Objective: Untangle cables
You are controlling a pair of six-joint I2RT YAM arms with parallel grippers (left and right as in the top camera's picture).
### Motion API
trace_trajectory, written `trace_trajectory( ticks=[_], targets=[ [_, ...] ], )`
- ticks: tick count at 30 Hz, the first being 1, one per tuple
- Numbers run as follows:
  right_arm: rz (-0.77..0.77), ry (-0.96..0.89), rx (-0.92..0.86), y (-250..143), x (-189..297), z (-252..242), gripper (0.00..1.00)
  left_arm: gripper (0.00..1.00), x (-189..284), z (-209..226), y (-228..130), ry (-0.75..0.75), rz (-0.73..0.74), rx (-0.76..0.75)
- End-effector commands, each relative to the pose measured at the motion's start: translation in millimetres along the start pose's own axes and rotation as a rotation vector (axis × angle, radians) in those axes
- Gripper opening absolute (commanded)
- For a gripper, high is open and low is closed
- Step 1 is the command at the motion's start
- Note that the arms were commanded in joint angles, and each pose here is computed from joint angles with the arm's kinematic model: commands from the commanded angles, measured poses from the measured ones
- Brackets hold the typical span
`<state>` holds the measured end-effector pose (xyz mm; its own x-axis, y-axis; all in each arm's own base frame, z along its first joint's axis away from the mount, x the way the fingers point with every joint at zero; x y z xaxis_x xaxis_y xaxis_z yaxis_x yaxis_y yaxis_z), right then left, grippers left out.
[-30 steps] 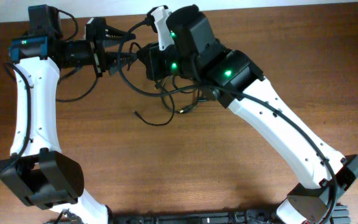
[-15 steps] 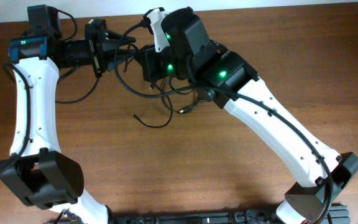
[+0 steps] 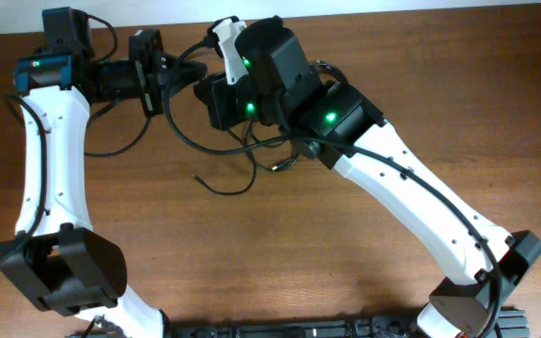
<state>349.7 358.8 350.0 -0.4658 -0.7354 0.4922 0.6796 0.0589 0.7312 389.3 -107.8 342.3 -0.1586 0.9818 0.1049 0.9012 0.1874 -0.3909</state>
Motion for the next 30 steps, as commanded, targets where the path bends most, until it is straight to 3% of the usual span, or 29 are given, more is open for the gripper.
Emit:
trace_trajectory(
  ticks=[1, 2, 6, 9, 12, 16, 20, 23, 25, 28, 29, 30],
  targets=[
    [0.012, -0.010, 0.008, -3.5, -2.7, 0.3, 0.59, 0.00, 1.2, -3.0, 1.4, 0.008, -0.018, -0.037],
    [0.021, -0.045, 0.003, -6.3, -2.5, -5.7, 0.70, 0.00, 3.6, 1.5, 12.9, 0.052, -0.082, -0.061],
    [0.041, -0.192, -0.008, -14.9, 0.5, -30.3, 1.00, 0.00, 29.4, 0.4, 58.6, 0.132, -0.327, -0.142],
    [0.069, -0.254, -0.012, -22.7, 3.4, -40.9, 1.00, 0.00, 48.9, -31.2, 77.2, 0.053, -0.415, -0.247],
    [0.114, -0.273, -0.019, -32.7, 5.4, -45.0, 1.00, 0.00, 72.0, -87.8, 103.8, -0.005, -0.653, -0.580],
    [0.147, -0.288, -0.024, -40.3, 7.3, -47.9, 1.00, 0.00, 103.3, -115.8, 130.8, 0.046, -0.987, -0.768],
    [0.164, -0.295, -0.026, -44.2, 4.8, -50.4, 1.00, 0.00, 116.1, -119.8, 151.1, 0.307, -1.294, -0.959],
    [0.181, -0.303, -0.029, -48.6, -1.9, -54.2, 1.00, 0.00, 107.1, -119.7, 157.5, 0.554, -1.405, -1.125],
    [0.207, -0.309, -0.034, -55.4, -11.6, -59.1, 1.00, 0.00, 114.6, -113.8, 169.6, 0.775, -1.506, -1.195],
    [0.258, -0.316, -0.043, -68.2, -20.5, -64.8, 1.00, 0.00, 171.1, -95.4, 193.4, 1.182, -1.746, -1.137],
    [0.275, -0.324, -0.045, -72.5, -20.5, -66.8, 1.00, 0.00, 193.8, -84.1, 208.0, 1.389, -1.750, -1.158],
    [0.281, -0.326, -0.046, -73.9, -20.3, -67.4, 1.00, 0.00, 204.9, -77.2, 215.9, 1.466, -1.743, -1.160]
  ],
)
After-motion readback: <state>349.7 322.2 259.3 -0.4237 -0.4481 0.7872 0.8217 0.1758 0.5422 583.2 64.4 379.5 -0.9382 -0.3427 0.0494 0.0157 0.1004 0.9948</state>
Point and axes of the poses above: each gripper's point midway between its finger pads, its own x axis back along the fingers, its own z axis along the line the jaws close on, y = z × x, the point moved 2 cm from there along x, back along the fingers, and after that the axes turned 1 degree about -x, right-handed, at the moved point
